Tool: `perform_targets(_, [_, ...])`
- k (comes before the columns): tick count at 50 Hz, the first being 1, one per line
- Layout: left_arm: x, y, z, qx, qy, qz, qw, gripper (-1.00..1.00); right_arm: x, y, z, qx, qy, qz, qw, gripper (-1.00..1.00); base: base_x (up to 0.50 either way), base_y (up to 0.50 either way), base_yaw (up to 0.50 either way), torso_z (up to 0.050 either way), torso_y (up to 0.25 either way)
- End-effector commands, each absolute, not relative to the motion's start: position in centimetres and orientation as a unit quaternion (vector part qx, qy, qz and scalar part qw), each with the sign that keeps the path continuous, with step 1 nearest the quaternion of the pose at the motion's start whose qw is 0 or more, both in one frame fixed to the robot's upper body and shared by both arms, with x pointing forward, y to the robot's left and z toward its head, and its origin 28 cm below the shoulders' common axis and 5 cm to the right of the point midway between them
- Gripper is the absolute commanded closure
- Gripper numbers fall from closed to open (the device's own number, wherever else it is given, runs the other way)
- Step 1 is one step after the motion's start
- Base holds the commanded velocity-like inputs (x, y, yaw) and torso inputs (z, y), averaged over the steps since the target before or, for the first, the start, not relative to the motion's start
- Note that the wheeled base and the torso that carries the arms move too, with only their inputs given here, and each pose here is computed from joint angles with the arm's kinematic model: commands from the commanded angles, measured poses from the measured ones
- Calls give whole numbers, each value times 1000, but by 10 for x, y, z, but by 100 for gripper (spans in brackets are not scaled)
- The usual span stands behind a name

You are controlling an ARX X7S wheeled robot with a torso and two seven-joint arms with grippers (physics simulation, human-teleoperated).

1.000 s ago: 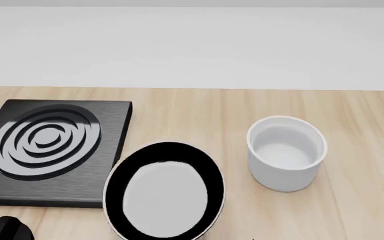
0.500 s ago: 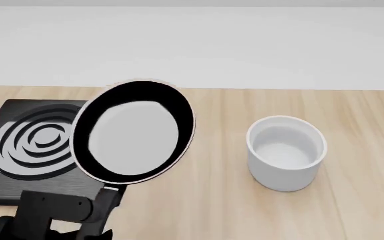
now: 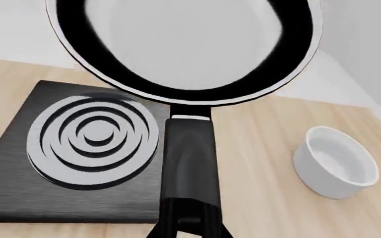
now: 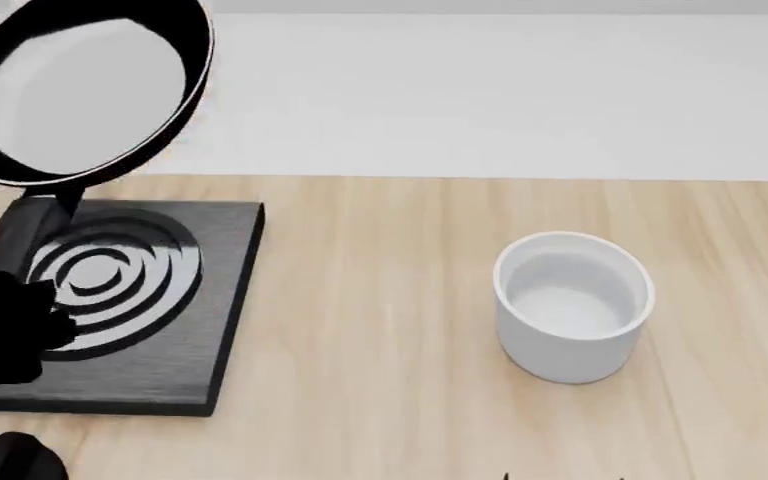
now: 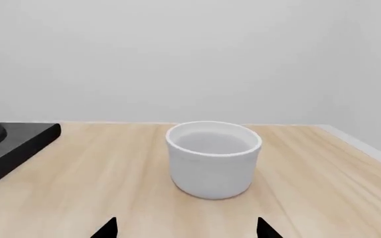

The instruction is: Put the frying pan on the cabinet shelf.

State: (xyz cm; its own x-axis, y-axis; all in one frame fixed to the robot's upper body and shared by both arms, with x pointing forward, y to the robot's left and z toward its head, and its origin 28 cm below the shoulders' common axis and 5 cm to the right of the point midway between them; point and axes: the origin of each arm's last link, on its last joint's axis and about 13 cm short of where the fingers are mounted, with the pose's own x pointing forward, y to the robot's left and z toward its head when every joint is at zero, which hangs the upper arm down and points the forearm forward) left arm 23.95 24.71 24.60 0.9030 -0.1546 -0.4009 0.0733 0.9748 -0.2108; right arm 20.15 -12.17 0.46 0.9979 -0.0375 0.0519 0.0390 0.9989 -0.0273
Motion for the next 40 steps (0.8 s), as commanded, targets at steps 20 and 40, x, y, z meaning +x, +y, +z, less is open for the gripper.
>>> perform_targets(20, [256, 346, 344, -156, 161, 85, 971, 100, 217, -115, 16, -15, -21, -18, 1000, -100, 0, 0, 0, 1, 2])
perform_targets(40, [305, 387, 354, -167, 185, 199, 948, 100, 229, -107, 21, -20, -19, -14, 1000, -100, 0, 0, 0, 0, 2])
